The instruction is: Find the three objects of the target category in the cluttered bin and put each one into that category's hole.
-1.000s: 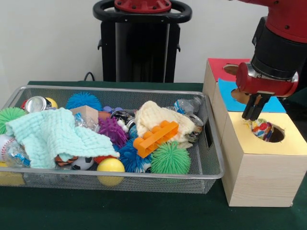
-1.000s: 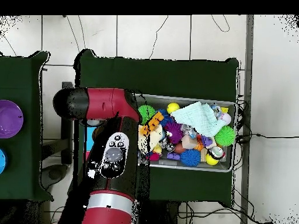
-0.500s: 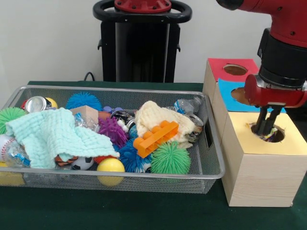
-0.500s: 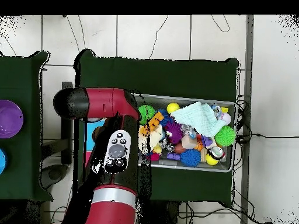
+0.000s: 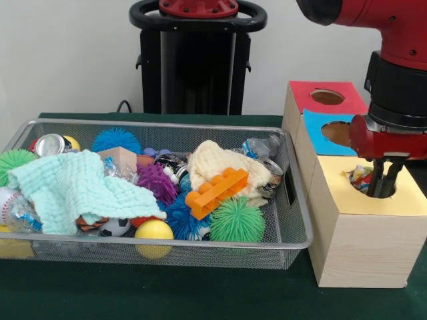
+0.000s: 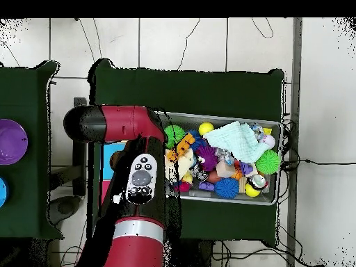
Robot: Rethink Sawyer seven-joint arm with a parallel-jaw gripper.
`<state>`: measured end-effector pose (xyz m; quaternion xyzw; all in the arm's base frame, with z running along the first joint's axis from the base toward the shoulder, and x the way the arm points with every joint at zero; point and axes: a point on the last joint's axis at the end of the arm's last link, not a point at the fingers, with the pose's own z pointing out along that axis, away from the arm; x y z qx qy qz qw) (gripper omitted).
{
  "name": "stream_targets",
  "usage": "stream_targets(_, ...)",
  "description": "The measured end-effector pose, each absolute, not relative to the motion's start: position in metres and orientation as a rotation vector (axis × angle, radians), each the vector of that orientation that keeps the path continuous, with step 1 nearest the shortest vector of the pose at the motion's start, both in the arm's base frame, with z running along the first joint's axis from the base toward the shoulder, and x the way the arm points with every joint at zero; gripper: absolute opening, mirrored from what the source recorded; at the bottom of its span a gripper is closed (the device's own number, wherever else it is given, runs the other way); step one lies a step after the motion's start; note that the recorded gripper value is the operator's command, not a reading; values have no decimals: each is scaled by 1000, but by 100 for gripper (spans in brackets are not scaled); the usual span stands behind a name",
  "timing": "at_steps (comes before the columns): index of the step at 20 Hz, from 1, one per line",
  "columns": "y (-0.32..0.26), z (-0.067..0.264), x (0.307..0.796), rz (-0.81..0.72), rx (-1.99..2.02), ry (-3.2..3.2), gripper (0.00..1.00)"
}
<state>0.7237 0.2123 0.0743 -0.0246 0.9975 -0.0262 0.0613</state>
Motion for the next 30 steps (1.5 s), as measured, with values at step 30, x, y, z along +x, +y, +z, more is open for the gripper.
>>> stream_targets(30, 221, 44, 695, -150, -123, 3140, 0)
